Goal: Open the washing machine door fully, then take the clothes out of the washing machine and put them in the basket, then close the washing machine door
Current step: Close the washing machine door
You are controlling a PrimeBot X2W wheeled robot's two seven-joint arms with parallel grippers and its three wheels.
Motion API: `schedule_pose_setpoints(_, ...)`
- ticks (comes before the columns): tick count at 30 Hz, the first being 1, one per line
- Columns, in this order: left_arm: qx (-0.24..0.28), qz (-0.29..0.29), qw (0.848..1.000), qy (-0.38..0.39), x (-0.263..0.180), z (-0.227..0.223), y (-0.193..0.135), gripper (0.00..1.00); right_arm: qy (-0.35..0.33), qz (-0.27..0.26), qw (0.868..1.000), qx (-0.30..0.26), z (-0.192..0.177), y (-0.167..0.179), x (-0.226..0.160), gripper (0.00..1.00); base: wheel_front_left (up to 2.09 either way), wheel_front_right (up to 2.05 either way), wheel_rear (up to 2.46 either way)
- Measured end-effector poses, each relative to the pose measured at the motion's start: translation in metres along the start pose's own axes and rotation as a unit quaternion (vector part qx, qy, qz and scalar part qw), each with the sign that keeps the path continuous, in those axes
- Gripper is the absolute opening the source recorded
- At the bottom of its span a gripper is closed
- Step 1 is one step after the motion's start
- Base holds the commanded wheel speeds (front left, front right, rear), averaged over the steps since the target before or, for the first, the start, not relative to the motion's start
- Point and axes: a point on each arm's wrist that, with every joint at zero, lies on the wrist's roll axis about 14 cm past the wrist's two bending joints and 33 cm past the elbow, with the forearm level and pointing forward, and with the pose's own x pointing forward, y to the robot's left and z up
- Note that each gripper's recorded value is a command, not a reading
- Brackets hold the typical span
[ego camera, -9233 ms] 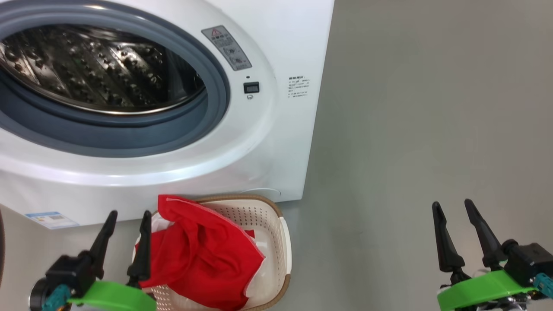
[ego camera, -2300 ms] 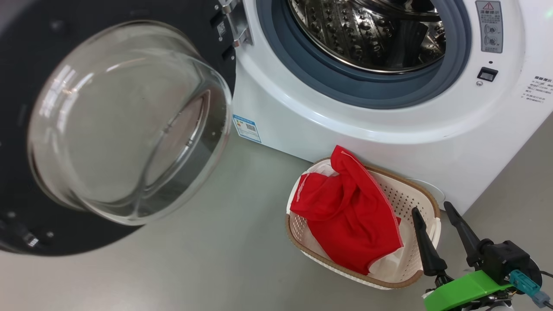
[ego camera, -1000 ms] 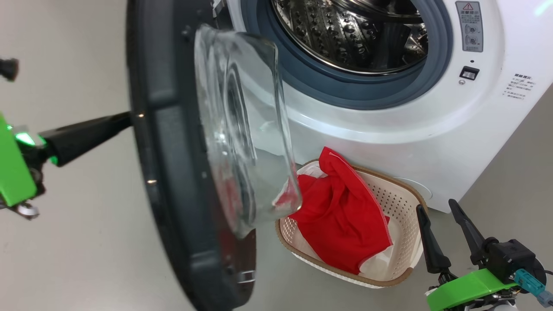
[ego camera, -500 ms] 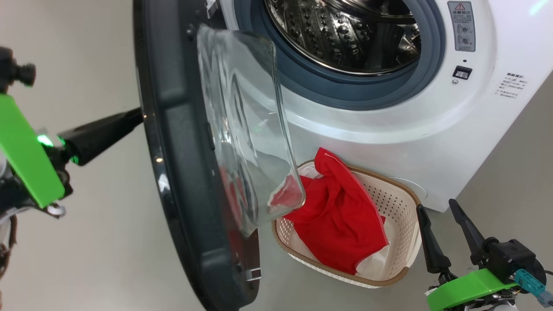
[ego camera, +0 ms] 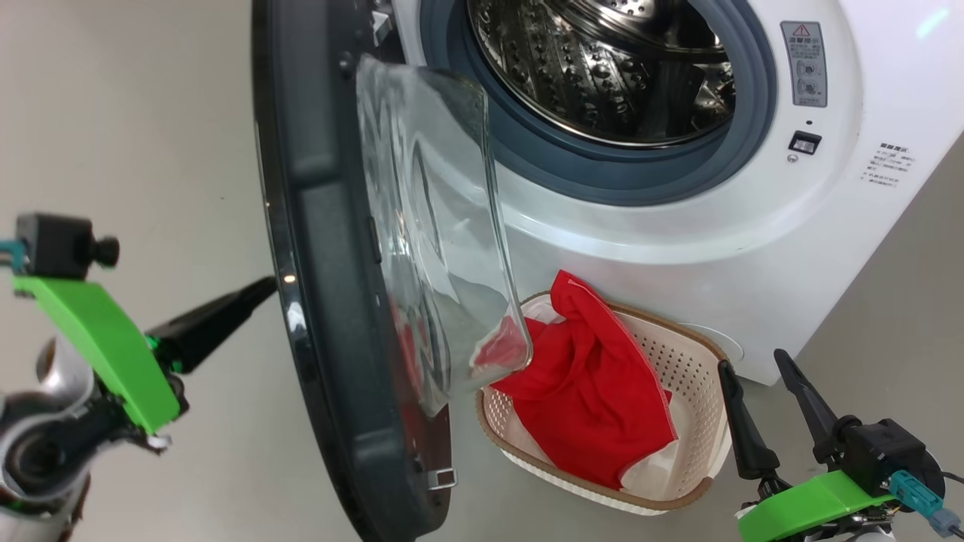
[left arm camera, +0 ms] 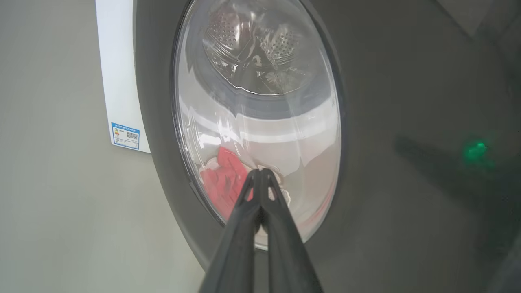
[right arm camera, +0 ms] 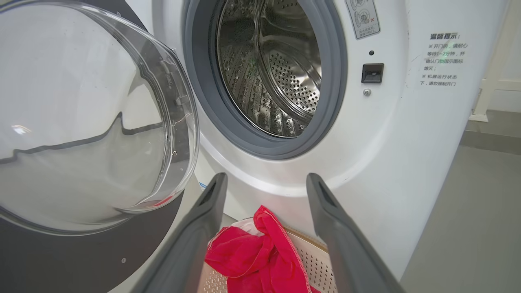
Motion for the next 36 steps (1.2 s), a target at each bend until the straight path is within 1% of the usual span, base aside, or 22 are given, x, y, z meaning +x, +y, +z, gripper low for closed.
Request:
schedule_pose_setpoints(11,-0.069,0.047,0.996,-0.044,-0.012,-0.030,0.036,0.00,-0.002,0.004,1.000,-0.002,0.002,0.004,0.000,1.00,0.00,0.00,0.00)
schedule_pose_setpoints(17,-0.102,0.077,0.990,-0.066,-0.019,-0.050,0.055,0.00,0.000,0.003,1.000,-0.002,0.001,0.004,-0.003,1.00,0.00,0.00,0.00)
schedule_pose_setpoints(26,-0.149,0.105,0.978,-0.105,-0.025,-0.066,0.072,0.00,0.004,-0.001,1.000,-0.002,-0.001,0.002,-0.007,1.00,0.00,0.00,0.00)
schedule_pose_setpoints(28,-0.147,0.118,0.976,-0.113,-0.027,-0.070,0.078,0.00,0.003,-0.002,1.000,-0.002,0.000,0.002,-0.007,1.00,0.00,0.00,0.00)
schedule_pose_setpoints(33,-0.156,0.125,0.970,-0.142,-0.029,-0.069,0.082,0.00,0.001,-0.004,1.000,-0.003,0.002,0.000,-0.008,1.00,0.00,0.00,0.00)
schedule_pose_setpoints(36,-0.162,0.134,0.966,-0.148,-0.031,-0.076,0.085,0.00,-0.001,-0.006,1.000,0.000,0.003,0.000,-0.009,1.00,0.00,0.00,0.00)
